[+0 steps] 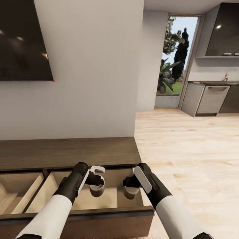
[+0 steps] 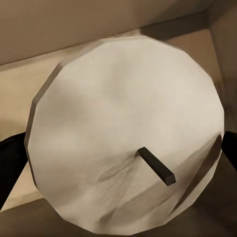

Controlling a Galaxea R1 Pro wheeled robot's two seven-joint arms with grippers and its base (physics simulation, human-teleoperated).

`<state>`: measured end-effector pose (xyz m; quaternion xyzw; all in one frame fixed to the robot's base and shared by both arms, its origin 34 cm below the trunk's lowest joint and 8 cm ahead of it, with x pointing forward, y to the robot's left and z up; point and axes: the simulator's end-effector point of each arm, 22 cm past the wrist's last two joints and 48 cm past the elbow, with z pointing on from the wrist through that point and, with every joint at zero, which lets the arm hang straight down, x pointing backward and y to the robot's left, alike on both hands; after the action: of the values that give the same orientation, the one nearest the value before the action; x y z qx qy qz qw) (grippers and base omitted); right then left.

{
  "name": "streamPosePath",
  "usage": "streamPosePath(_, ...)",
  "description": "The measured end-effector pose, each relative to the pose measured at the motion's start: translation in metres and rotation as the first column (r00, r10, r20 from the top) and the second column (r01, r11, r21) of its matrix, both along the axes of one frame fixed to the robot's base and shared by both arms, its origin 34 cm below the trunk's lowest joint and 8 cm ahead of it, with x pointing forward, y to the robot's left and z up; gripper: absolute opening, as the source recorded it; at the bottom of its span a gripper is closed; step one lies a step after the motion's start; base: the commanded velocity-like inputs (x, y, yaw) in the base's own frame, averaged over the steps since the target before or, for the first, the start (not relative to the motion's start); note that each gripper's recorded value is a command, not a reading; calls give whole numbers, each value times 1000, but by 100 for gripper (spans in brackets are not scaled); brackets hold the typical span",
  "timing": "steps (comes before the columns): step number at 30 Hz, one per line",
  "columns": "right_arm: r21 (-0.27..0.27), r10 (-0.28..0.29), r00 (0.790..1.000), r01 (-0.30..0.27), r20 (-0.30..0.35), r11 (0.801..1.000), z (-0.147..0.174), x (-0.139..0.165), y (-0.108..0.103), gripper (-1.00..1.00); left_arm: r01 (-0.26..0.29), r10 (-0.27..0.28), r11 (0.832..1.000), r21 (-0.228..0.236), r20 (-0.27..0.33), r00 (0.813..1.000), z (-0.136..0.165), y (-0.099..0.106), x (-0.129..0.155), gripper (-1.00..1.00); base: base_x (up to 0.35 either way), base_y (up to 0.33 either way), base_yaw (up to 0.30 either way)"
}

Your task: Place each of the two pumpkins and all three candles from the living room inside a cabinet in the living room (use any cabinet), then make sure every cabinet is closed, and position the cauldron so it is next to a table in the living room.

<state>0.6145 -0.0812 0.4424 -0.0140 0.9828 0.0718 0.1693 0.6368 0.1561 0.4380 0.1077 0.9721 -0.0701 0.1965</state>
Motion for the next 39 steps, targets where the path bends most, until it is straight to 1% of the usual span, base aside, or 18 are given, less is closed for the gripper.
streamPosePath(8,-3,4,1000,-4,-31,1000,-18,-3,1,-100,1,-1,1000,-1,-34,999,-20,-1,-3,-100,0,0,0)
streamPosePath(15,-4,5,1000,-5,-29,1000,-18,-2,1,-100,1,-1,1000,-2,-32,999,-19,-1,-3,-100,1,0,0)
streamPosePath(28,-8,10,1000,-10,-28,1000,-18,-3,1,-100,4,-5,1000,-2,-37,999,-20,-3,-4,-100,137,0,0)
streamPosePath(36,-11,15,1000,-15,-27,1000,-18,-3,2,-100,5,-5,1000,-2,-36,999,-20,-4,-4,-100,30,0,0)
streamPosePath(39,-11,15,999,-16,-40,1000,-25,-4,2,-100,5,-5,1000,-1,-49,999,-27,-4,-5,-100,2,0,0)
